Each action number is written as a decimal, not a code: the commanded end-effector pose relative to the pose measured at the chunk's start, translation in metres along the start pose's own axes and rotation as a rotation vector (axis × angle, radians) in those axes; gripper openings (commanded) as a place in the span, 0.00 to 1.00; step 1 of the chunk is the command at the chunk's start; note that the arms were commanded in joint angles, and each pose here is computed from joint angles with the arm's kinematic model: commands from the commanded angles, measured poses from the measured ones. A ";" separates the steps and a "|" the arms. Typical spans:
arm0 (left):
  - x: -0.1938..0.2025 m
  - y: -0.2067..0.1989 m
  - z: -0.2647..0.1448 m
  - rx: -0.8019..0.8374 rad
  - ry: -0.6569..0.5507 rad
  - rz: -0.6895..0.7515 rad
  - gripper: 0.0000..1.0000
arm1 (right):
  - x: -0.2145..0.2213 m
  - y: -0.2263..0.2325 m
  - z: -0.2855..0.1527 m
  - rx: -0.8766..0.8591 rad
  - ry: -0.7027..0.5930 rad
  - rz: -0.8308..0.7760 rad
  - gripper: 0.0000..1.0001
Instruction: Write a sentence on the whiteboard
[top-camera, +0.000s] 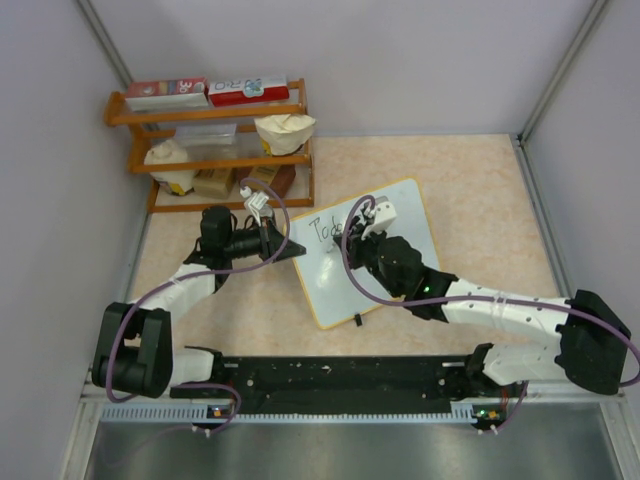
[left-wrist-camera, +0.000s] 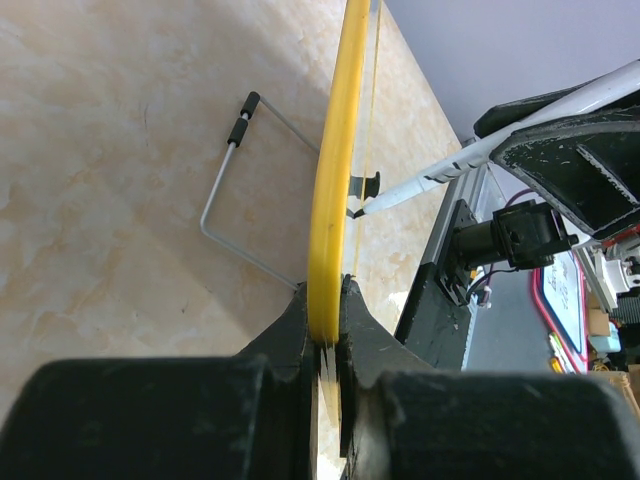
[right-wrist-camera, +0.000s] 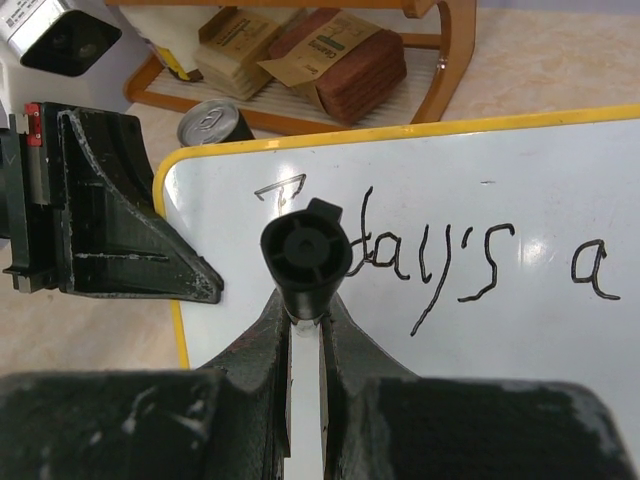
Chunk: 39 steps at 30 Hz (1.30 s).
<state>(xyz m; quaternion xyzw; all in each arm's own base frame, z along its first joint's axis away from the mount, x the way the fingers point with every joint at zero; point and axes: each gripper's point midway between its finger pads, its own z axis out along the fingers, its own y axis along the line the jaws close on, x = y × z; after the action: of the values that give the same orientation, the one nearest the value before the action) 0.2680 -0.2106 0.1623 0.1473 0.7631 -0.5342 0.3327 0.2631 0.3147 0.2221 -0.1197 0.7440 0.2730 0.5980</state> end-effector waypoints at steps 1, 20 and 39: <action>0.013 0.019 0.000 -0.064 0.015 0.096 0.00 | -0.019 0.015 0.003 -0.041 -0.050 0.015 0.00; 0.013 0.022 0.001 -0.071 0.016 0.099 0.00 | 0.040 0.003 -0.015 -0.072 0.103 0.004 0.00; 0.016 0.023 0.001 -0.073 0.020 0.096 0.00 | -0.007 0.038 -0.031 -0.257 -0.035 0.074 0.00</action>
<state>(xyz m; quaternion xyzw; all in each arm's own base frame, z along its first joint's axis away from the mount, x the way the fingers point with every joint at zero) 0.2678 -0.2105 0.1619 0.1473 0.7632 -0.5339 0.3327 0.2220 0.3200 0.1957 -0.1746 0.7443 0.3464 0.5436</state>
